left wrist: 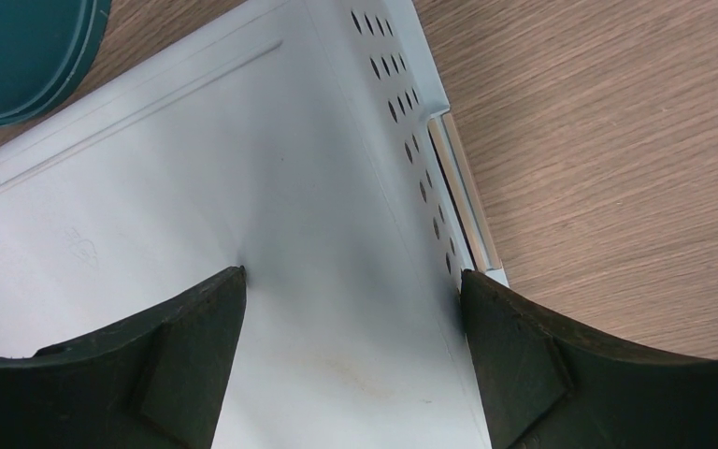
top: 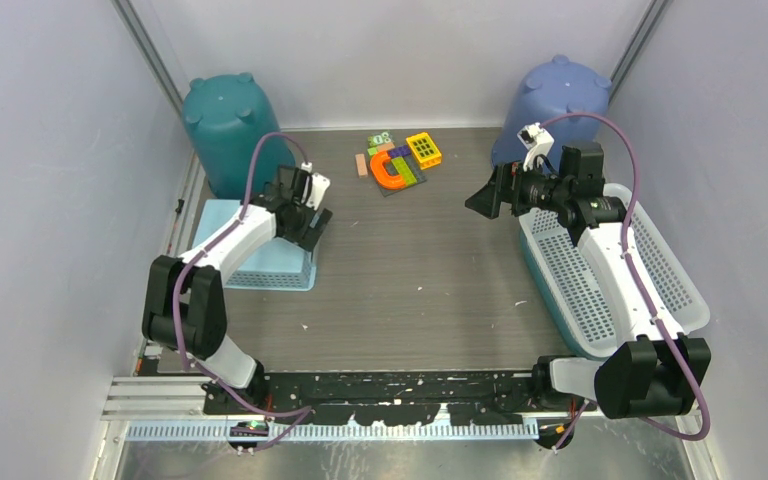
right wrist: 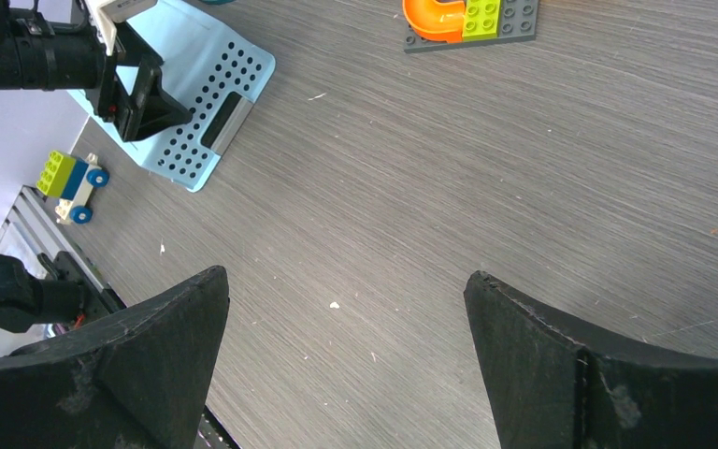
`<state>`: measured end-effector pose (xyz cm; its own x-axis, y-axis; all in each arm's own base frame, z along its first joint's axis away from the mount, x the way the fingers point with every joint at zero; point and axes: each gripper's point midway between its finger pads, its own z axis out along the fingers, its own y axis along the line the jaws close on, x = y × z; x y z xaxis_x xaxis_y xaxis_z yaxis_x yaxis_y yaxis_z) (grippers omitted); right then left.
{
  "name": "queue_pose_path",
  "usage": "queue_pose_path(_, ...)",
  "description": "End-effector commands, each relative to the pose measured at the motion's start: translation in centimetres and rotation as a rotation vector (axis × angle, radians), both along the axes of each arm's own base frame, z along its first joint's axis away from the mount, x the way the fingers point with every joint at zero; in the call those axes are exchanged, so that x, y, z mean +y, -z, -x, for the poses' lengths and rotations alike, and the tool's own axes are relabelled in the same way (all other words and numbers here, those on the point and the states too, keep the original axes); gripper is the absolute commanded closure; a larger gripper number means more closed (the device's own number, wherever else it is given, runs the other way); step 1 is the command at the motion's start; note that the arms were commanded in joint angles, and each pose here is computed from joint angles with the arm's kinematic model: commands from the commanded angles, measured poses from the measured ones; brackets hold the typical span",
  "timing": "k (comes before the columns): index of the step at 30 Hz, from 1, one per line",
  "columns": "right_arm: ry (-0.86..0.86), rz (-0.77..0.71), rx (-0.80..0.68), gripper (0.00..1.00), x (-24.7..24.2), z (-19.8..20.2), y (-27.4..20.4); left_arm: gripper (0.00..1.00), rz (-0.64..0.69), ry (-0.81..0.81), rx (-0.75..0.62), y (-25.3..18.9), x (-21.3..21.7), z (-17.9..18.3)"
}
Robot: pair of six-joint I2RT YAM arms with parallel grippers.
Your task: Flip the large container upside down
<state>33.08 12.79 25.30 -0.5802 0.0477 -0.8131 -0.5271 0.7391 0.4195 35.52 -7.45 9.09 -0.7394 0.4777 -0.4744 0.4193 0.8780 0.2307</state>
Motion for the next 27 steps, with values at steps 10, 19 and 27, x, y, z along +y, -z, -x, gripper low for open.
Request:
queue_pose_path(10,-0.018,-0.021,-0.041,0.0,0.3,0.0,-1.0,0.15,-0.016,-0.019,0.063,1.9,2.5,0.6)
queue_pose_path(19,-0.019,-0.024,-0.035,0.0,0.4,0.0,-0.9,0.15,-0.021,-0.045,0.055,1.9,3.2,-0.1)
queue_pose_path(27,-0.021,-0.022,-0.035,0.0,0.4,-0.1,-0.9,0.16,-0.025,-0.067,0.049,1.7,4.0,-0.6)
